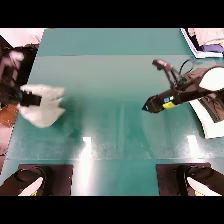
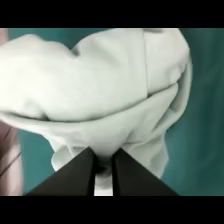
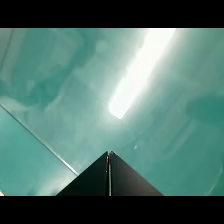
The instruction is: Fold the shirts.
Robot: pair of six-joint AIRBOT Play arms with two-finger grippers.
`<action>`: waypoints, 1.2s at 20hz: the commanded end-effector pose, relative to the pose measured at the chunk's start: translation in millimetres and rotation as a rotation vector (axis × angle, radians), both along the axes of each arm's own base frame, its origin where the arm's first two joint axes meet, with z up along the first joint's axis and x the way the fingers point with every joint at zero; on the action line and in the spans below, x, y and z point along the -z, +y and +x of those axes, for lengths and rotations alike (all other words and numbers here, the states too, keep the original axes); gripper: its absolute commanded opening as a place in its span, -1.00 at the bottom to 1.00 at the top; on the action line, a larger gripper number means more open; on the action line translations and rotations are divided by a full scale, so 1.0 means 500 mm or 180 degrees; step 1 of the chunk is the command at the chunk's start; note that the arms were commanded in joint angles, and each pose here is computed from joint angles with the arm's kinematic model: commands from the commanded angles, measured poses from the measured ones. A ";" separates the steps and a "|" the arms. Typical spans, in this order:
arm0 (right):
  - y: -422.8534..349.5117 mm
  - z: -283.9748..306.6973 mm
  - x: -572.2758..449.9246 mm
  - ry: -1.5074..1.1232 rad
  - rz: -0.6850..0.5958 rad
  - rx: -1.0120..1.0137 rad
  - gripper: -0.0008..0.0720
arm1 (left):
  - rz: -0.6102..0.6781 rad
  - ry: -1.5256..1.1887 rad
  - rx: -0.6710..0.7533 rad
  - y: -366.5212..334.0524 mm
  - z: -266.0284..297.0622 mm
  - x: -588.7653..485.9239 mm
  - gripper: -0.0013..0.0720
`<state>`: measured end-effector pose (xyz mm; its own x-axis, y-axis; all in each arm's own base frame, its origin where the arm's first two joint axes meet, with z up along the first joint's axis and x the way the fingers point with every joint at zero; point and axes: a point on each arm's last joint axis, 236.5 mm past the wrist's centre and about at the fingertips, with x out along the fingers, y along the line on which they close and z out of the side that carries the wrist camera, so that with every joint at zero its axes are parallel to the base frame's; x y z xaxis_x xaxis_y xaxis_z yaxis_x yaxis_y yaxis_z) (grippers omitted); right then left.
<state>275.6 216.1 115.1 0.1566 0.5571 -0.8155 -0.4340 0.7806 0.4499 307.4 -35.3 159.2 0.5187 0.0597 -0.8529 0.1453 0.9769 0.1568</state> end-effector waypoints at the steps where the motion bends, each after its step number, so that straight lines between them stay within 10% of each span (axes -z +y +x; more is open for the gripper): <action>1: 0.013 0.044 -0.105 -0.0474 0.0164 0.0045 -0.93 | -0.1076 -0.0944 0.1302 -0.216 -0.015 -0.269 -0.89; 4: 0.019 0.074 -0.198 -0.0885 0.0307 0.0099 -0.93 | -0.1556 -0.1168 0.1924 -0.314 -0.046 -0.355 -0.89; 13: -0.080 0.136 -0.350 -0.1447 0.0338 0.0635 -0.93 | -0.1327 0.0131 0.2595 -0.540 0.093 -0.002 -0.89; 15: -0.110 0.139 -0.348 -0.1384 0.0289 0.0751 -0.93 | -0.1341 0.0246 0.2151 -0.520 0.166 0.064 0.42; 16: -0.122 0.139 -0.342 -0.1342 0.0258 0.0789 -0.93 | -0.1390 0.0336 0.1903 -0.495 0.187 0.077 0.74; 24: -0.146 0.140 -0.331 -0.1269 0.0195 0.0857 -0.93 | -0.1950 0.1373 0.1203 -0.397 0.035 0.194 0.69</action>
